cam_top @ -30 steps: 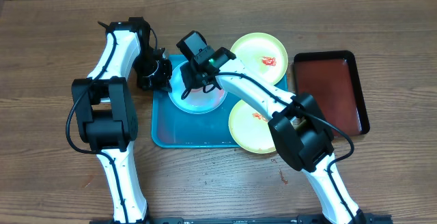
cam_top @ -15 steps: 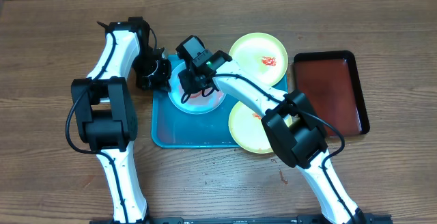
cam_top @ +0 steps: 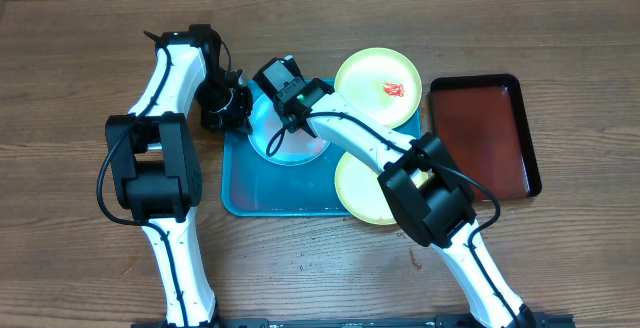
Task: Clean dirty plates on tray and stack at the side
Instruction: 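Scrub the white plate's surface with the sponge in the right gripper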
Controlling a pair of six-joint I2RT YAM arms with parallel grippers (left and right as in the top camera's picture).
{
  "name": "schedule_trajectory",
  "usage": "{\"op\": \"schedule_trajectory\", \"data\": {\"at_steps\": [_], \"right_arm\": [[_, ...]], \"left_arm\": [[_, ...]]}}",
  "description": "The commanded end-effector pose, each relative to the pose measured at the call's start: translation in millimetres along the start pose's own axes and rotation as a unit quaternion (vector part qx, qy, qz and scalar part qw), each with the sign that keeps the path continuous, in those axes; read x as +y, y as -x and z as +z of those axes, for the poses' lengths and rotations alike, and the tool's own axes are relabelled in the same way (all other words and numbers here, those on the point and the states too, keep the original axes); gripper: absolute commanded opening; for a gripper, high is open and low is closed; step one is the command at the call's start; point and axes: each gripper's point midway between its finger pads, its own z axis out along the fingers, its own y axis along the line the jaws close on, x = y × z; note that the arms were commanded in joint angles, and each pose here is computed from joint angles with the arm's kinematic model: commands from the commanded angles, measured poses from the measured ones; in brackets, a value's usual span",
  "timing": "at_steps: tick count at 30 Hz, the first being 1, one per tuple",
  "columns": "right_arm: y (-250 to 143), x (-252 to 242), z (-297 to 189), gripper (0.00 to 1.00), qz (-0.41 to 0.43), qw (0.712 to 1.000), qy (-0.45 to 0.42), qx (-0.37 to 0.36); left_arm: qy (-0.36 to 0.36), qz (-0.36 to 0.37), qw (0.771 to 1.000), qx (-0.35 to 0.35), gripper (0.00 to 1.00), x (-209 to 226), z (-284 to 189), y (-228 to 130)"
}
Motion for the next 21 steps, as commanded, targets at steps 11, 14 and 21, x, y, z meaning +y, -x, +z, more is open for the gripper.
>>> {"op": "schedule_trajectory", "data": {"at_steps": [11, 14, 21], "right_arm": [[-24.2, 63.2, -8.2, 0.04, -0.025, 0.978, 0.201, 0.059], [-31.6, 89.1, -21.8, 0.04, -0.043, 0.960, 0.268, 0.070], [-61.8, 104.3, -36.3, 0.04, -0.097, 0.949, 0.276, 0.115]], "left_arm": [[0.005, 0.007, 1.000, -0.020, 0.04, -4.1, -16.3, -0.2], [0.005, 0.007, 1.000, -0.020, 0.04, -4.1, -16.3, -0.2], [0.006, 0.007, 1.000, -0.023, 0.04, -3.7, -16.4, 1.6]]}}
